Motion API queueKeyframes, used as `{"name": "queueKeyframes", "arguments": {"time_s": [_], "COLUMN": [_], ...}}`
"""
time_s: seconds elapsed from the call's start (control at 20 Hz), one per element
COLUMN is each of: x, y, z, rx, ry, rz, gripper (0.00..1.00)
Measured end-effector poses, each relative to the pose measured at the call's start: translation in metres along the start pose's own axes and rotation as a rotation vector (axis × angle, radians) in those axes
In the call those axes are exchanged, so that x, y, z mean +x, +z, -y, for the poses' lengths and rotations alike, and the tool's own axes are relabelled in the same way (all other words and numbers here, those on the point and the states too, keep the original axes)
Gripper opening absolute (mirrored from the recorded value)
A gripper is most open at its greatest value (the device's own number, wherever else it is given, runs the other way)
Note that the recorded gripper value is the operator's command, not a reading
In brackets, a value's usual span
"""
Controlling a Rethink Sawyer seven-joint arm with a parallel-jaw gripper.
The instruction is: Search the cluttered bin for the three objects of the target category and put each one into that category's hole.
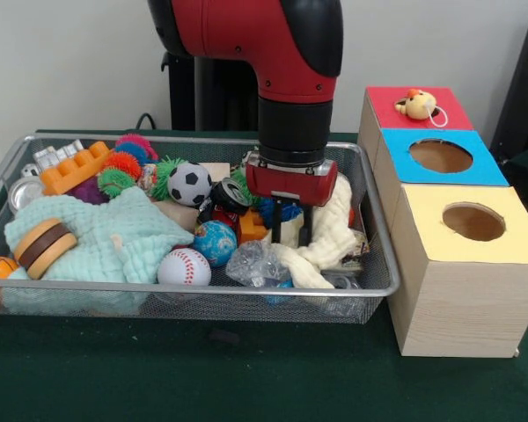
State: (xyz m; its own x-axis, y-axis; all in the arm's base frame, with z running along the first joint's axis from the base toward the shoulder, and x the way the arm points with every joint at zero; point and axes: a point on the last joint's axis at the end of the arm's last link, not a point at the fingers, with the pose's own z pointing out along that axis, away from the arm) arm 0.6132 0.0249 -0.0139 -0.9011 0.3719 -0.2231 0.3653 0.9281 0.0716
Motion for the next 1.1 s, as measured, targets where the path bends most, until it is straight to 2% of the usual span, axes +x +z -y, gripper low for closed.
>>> {"name": "queueKeyframes", "arguments": {"time_s": [0.4,0.75,0.9,1.1], "x": [-0.001,-0.011,-0.024,-0.049], "y": [0.0,-0.007,-0.02,-0.046], "z": [0.0,0.005,0.02,0.054], "rx": [0.0,0.002,0.011,0.036], "ry": [0.0,0.01,0.036,0.065], "rz": [0.002,0.001,-0.027,-0.079], "gripper": [0.0,0.0,0.0,0.0]}}
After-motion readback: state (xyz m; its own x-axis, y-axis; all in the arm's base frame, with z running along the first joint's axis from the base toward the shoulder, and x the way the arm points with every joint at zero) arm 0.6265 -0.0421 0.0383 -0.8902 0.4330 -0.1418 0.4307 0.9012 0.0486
